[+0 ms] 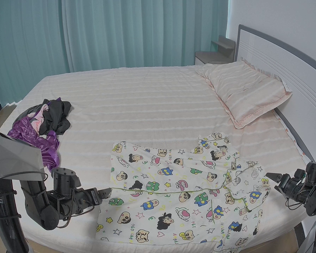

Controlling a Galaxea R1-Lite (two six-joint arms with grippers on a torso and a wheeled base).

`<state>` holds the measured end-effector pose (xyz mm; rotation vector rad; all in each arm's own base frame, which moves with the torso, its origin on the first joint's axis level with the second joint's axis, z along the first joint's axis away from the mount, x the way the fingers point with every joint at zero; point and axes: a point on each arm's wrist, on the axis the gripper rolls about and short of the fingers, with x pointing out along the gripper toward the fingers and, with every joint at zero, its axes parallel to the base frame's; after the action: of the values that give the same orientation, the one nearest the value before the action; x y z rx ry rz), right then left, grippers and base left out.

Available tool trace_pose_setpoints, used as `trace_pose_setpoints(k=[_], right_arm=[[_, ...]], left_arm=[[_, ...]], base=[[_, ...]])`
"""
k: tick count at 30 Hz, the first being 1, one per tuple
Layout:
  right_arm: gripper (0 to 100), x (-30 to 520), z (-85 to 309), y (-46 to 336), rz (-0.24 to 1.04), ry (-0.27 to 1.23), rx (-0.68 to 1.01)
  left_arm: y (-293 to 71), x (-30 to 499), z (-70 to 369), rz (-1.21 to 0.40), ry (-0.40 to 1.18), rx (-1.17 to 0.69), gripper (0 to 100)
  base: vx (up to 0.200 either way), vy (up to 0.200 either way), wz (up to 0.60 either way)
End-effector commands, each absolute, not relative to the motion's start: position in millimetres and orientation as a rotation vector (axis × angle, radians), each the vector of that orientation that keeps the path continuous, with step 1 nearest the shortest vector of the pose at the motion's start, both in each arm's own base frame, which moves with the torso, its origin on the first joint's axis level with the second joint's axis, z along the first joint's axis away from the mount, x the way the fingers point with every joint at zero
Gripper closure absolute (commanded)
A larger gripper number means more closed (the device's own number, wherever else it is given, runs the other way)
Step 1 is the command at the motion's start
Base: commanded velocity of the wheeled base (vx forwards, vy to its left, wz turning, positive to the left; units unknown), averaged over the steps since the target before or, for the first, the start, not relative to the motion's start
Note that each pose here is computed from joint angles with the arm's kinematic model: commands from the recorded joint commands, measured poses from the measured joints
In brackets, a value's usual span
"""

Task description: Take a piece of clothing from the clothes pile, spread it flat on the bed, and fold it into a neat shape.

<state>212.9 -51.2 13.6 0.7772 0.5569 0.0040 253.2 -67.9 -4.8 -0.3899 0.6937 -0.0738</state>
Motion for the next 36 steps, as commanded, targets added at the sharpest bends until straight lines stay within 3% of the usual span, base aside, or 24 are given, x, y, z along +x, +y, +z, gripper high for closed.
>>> trace_pose_setpoints(k=[1, 8, 35, 36], right_arm=[[0, 209.5, 13.6, -50.3, 0.003, 0.561, 0.779], [0, 209.5, 13.6, -50.3, 0.003, 0.561, 0.779], [0, 209.4, 13.2, -50.9, 0.000, 0.561, 0.779], [0, 209.4, 13.2, -50.9, 0.000, 0.561, 0.779]], left_arm=[[-62.2, 257.9, -3.4, -0.147, 0.725, -0.526, 0], [-51.4, 276.2, -11.5, -0.285, 0.769, -0.626, 0], [-74.4, 283.8, -28.7, -0.361, 0.822, -0.601, 0], [-75.5, 282.7, -28.9, -0.364, 0.826, -0.600, 100]], base=[[0.000, 0.000, 0.00], [0.000, 0.000, 0.00], [0.000, 0.000, 0.00], [0.000, 0.000, 0.00]])
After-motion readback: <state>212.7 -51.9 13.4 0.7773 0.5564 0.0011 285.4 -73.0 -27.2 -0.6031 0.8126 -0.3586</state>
